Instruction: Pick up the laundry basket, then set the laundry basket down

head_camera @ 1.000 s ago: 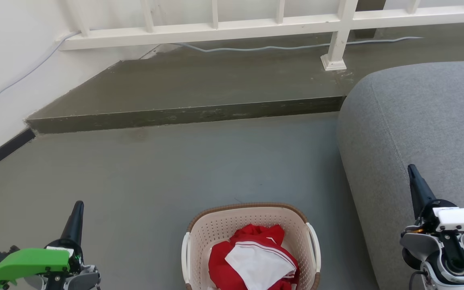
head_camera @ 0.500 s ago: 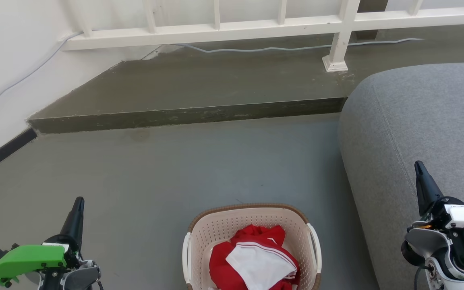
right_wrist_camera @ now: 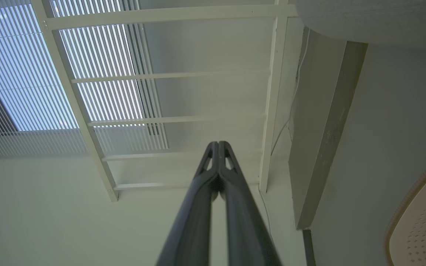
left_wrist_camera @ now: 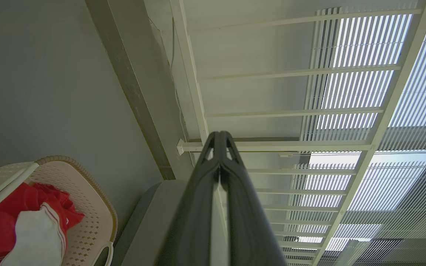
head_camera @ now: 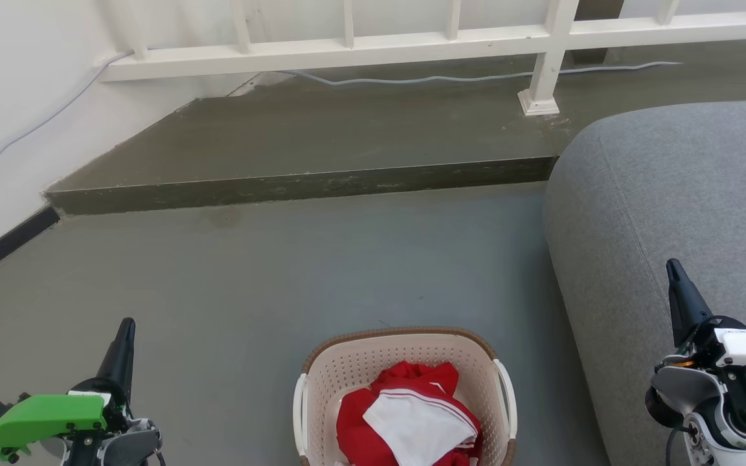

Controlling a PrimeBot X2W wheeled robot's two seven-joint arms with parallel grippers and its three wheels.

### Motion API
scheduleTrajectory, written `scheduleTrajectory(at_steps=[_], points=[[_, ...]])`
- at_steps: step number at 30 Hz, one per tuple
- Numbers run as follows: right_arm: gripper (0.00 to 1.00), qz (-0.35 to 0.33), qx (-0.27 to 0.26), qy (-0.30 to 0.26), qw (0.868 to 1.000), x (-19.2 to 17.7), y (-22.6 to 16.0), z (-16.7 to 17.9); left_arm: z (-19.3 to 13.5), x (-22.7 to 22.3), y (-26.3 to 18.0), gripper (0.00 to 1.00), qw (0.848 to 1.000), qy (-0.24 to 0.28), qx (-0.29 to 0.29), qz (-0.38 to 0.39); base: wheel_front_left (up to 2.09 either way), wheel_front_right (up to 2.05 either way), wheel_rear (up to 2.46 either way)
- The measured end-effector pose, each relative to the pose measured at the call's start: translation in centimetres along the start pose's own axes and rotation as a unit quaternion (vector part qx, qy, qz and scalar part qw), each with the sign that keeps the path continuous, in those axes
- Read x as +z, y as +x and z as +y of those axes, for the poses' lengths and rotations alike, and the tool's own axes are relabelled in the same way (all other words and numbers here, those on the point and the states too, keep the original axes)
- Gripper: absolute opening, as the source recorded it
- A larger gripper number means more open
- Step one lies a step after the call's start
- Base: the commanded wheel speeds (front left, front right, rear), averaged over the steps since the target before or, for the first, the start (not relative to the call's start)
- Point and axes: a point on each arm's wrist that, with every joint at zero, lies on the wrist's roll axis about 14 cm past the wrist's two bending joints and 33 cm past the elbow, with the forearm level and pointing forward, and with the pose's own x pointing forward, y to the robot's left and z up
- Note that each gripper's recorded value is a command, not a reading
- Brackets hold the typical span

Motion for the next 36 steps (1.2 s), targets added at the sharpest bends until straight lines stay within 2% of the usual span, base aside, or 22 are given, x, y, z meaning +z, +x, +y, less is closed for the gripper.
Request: scheduleTrajectory(at_steps=[36], points=[[0.00, 0.000, 0.002, 0.001, 1.000, 0.11, 0.23, 0.07, -0.05, 0.09, 0.10, 0.00, 1.000, -0.001, -0.001, -0.002, 0.00, 0.00, 0.00]])
